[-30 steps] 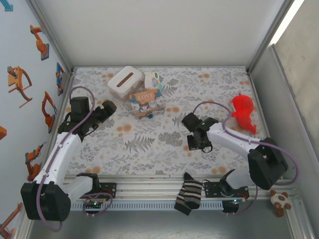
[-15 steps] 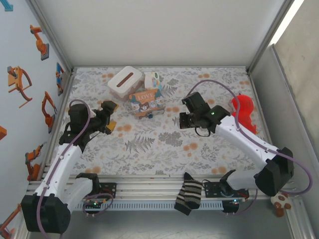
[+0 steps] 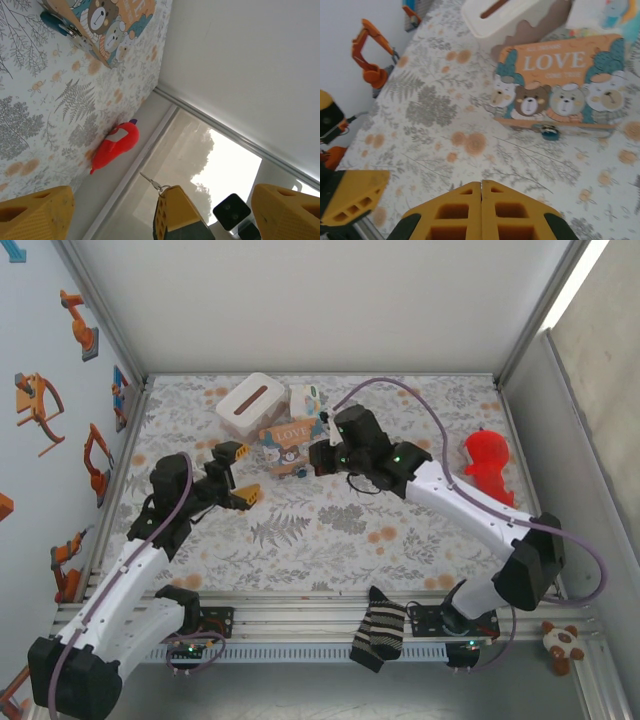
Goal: Unlock the padlock with the key
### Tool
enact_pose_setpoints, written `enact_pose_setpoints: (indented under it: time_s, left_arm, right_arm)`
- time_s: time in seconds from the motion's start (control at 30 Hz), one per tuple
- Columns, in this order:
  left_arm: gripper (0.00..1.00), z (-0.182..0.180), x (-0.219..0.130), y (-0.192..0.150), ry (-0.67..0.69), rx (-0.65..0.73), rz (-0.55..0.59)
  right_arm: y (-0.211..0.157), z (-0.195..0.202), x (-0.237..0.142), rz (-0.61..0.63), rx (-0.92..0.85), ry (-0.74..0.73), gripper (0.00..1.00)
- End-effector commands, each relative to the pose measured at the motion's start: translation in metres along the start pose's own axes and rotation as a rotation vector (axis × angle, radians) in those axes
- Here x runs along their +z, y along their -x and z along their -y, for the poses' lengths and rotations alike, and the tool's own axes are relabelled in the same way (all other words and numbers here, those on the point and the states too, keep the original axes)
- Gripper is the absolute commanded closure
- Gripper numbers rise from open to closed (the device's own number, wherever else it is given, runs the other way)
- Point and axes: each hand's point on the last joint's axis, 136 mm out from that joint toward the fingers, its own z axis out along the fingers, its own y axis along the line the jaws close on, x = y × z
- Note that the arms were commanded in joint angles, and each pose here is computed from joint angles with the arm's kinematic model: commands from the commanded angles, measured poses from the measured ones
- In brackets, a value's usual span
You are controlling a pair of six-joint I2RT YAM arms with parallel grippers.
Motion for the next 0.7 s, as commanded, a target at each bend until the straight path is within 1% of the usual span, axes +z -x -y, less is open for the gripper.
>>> enact_pose_setpoints:
  time_s: [0.0, 0.13, 0.27, 0.47, 0.67]
  left_arm:
    - [0.1, 0.016, 0.001, -0.008, -0.054, -0.069, -0.002]
    - [0.11, 0.016, 0.009, -0.018, -0.046, -0.063, -0.031]
    - [0.14, 0.017, 0.018, -0.023, -0.059, -0.079, -0.051]
    - [0.21, 0.026, 0.025, -0.024, -0.097, -0.093, -0.051]
    - [0.29, 0.027, 0.026, -0.023, -0.103, -0.101, -0.044]
  right_arm:
    - [0.03, -0.043, 0.001, 0.099, 0.0, 0.132, 1.0]
    - [0.026, -0.067, 0.014, 0.077, -0.021, 0.19, 1.0]
    - [0.02, -0.082, 0.02, 0.067, -0.026, 0.226, 1.0]
    - [0.007, -0.095, 0.027, 0.04, -0.027, 0.255, 1.0]
    - [-0.004, -0.096, 0.031, 0.016, -0.014, 0.264, 1.0]
